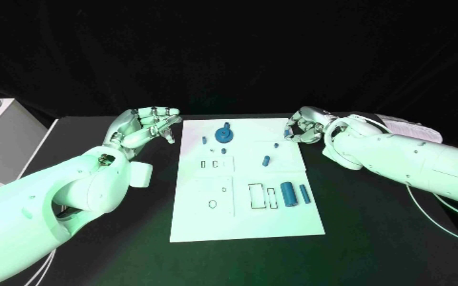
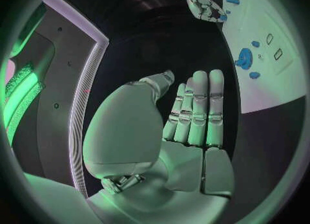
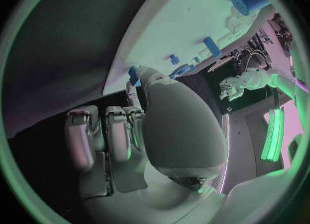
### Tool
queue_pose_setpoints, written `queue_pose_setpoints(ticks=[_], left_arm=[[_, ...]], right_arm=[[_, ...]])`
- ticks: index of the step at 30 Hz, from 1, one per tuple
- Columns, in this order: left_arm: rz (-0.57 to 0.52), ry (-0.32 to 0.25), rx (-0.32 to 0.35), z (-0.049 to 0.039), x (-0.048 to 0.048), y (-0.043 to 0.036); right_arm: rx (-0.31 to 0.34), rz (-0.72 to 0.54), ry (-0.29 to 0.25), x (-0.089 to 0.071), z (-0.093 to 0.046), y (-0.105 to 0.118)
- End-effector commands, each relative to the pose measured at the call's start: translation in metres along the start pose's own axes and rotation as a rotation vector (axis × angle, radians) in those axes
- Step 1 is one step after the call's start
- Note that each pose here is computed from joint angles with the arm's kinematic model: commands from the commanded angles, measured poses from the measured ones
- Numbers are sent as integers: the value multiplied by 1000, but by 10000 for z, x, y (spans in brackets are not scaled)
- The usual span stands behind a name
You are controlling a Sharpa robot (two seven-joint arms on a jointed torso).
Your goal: Assemble the parts on the task board
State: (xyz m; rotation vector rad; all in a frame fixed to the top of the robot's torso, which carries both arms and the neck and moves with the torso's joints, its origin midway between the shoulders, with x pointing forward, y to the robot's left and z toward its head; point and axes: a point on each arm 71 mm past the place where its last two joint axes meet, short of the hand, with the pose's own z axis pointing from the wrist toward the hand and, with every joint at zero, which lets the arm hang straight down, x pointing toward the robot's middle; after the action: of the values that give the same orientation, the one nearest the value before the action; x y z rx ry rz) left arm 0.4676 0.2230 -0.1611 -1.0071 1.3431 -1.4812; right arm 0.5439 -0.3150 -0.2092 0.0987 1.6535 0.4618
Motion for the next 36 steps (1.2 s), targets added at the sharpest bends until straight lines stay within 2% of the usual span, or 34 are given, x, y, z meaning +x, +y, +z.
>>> queue_pose_setpoints(ticks=[1,6,12,16,23,29,36], left_arm=[[-5,16,4,2,18,-5],[-4,14,4,3,9,-2],[-3,11,2,7,-1,4],[-4,12,1,10,4,8],[-5,13,-2,15,10,17],[-6,14,-5,16,13,24],[-6,13,-9,13,14,35]], right_arm=[[6,9,-73,-38,-18,58],[-8,48,-99,-75,-54,226],[-53,87,-102,-80,-87,585],[-90,108,-78,20,-99,957],[-115,135,-52,235,-138,1429],[-124,133,-42,443,-208,1716],[-121,126,-30,657,-251,1899]])
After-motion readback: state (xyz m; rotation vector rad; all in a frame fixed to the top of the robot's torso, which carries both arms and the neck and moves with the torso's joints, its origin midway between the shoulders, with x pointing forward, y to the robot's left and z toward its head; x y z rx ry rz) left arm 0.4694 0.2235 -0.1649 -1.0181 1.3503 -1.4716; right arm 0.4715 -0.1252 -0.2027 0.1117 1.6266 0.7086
